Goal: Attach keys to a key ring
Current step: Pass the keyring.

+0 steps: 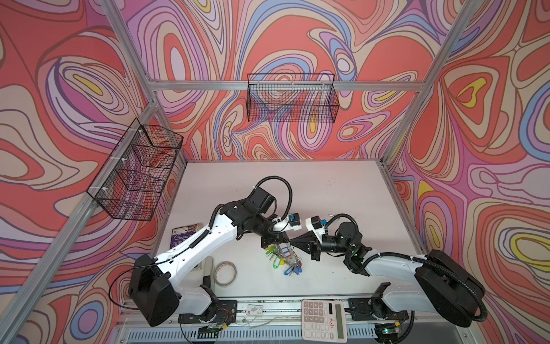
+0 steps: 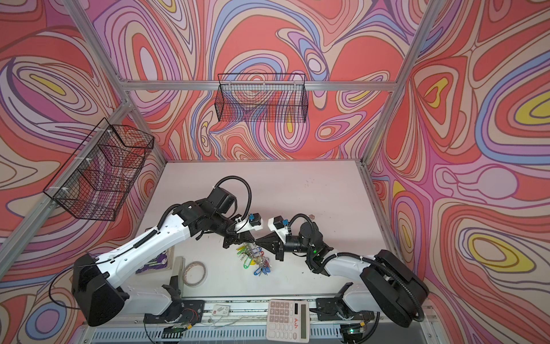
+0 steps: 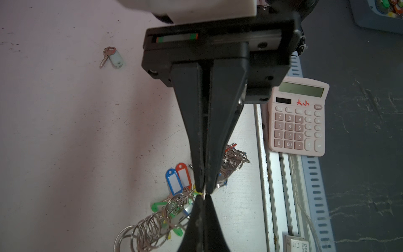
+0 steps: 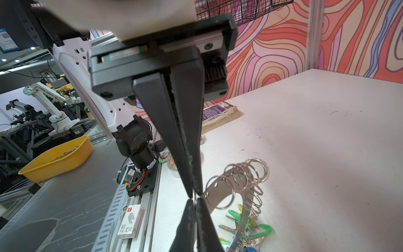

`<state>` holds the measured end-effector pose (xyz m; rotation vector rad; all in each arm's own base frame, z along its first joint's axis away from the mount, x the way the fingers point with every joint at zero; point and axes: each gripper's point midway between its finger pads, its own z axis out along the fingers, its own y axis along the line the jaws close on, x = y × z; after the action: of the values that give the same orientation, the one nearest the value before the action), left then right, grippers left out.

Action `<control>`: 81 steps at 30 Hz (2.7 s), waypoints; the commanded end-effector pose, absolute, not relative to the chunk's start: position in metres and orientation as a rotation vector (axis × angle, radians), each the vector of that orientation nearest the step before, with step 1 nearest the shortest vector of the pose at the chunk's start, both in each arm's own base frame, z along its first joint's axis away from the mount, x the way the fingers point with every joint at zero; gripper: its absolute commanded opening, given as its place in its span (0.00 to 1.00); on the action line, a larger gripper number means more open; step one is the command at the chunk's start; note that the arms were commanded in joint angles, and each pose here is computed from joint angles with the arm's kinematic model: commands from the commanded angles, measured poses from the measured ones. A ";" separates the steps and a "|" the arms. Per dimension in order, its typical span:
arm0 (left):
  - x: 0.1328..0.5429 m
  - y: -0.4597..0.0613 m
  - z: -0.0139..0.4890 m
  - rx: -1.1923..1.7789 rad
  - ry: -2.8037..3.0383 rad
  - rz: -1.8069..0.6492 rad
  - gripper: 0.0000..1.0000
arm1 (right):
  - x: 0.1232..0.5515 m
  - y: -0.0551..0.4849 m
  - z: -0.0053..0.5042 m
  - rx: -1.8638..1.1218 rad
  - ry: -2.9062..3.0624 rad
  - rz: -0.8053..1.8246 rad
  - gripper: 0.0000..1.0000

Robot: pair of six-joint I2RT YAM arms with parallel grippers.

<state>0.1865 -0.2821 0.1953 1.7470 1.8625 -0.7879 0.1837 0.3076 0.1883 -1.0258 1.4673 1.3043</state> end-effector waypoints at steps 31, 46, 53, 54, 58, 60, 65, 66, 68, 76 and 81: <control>0.218 -0.260 0.216 0.721 1.566 -0.967 0.39 | 0.199 0.306 0.185 -0.934 1.489 1.249 0.00; 0.196 -0.272 0.187 0.846 1.448 -1.081 0.42 | 0.196 0.307 0.182 -0.968 1.474 1.243 0.00; 0.201 -0.275 0.184 0.865 1.463 -1.063 0.39 | 0.189 0.306 0.185 -0.991 1.429 1.263 0.00; 0.203 -0.274 0.184 0.855 1.468 -1.057 0.39 | 0.188 0.306 0.186 -0.991 1.424 1.264 0.00; 0.207 -0.271 0.186 0.834 1.458 -1.052 0.41 | 0.185 0.306 0.185 -1.003 1.410 1.271 0.00; 0.206 -0.272 0.187 0.847 1.452 -1.062 0.41 | 0.185 0.306 0.185 -1.005 1.407 1.271 0.00; 0.198 -0.281 0.181 0.931 1.463 -1.120 0.37 | 0.186 0.307 0.183 -1.007 1.413 1.271 0.00; 0.197 -0.282 0.180 0.940 1.464 -1.130 0.36 | 0.186 0.307 0.183 -1.007 1.416 1.272 0.00; 0.195 -0.283 0.179 0.947 1.460 -1.143 0.34 | 0.186 0.307 0.182 -1.008 1.416 1.270 0.00; 0.193 -0.284 0.173 0.970 1.484 -1.151 0.23 | 0.189 0.307 0.180 -1.003 1.429 1.258 0.00; 0.192 -0.285 0.173 0.978 1.482 -1.166 0.11 | 0.190 0.307 0.178 -1.000 1.437 1.252 0.00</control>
<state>0.1929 -0.2810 0.1639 0.9457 1.5281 -1.1517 0.1903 0.3055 0.1706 -0.9862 1.4967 1.2708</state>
